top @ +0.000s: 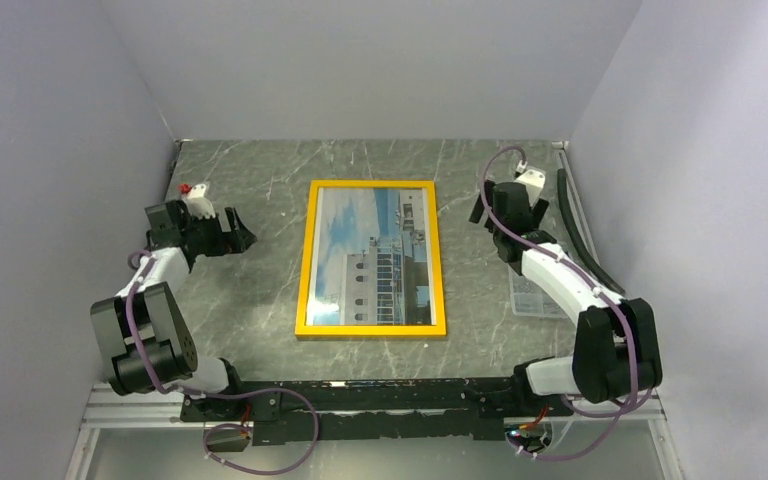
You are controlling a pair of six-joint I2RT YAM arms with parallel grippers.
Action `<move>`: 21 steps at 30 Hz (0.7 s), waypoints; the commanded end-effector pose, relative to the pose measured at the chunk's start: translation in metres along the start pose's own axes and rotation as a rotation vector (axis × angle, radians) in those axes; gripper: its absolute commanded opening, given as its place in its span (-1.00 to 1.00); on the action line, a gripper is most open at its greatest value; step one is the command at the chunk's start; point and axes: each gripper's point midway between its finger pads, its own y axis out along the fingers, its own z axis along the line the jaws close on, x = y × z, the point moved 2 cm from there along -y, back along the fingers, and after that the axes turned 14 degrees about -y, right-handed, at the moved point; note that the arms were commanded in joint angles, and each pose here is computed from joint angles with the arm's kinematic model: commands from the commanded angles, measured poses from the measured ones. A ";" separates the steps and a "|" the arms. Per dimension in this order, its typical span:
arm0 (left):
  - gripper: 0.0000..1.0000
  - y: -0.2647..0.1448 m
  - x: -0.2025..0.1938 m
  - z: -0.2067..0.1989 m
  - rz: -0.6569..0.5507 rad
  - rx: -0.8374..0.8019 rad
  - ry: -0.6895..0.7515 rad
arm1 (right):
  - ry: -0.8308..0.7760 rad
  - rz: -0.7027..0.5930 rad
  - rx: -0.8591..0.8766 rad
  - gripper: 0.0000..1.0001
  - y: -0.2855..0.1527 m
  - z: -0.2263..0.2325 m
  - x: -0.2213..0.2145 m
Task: Put the photo into the frame
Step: Reset both arms
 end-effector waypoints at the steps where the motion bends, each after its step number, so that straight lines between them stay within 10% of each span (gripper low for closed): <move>1: 0.89 0.016 0.022 0.007 -0.208 -0.023 0.016 | -0.047 -0.009 -0.251 0.99 0.009 -0.057 -0.010; 21: 0.89 0.027 -0.018 0.009 -0.512 -0.051 0.260 | 0.004 -0.351 -0.209 0.99 0.021 -0.107 -0.042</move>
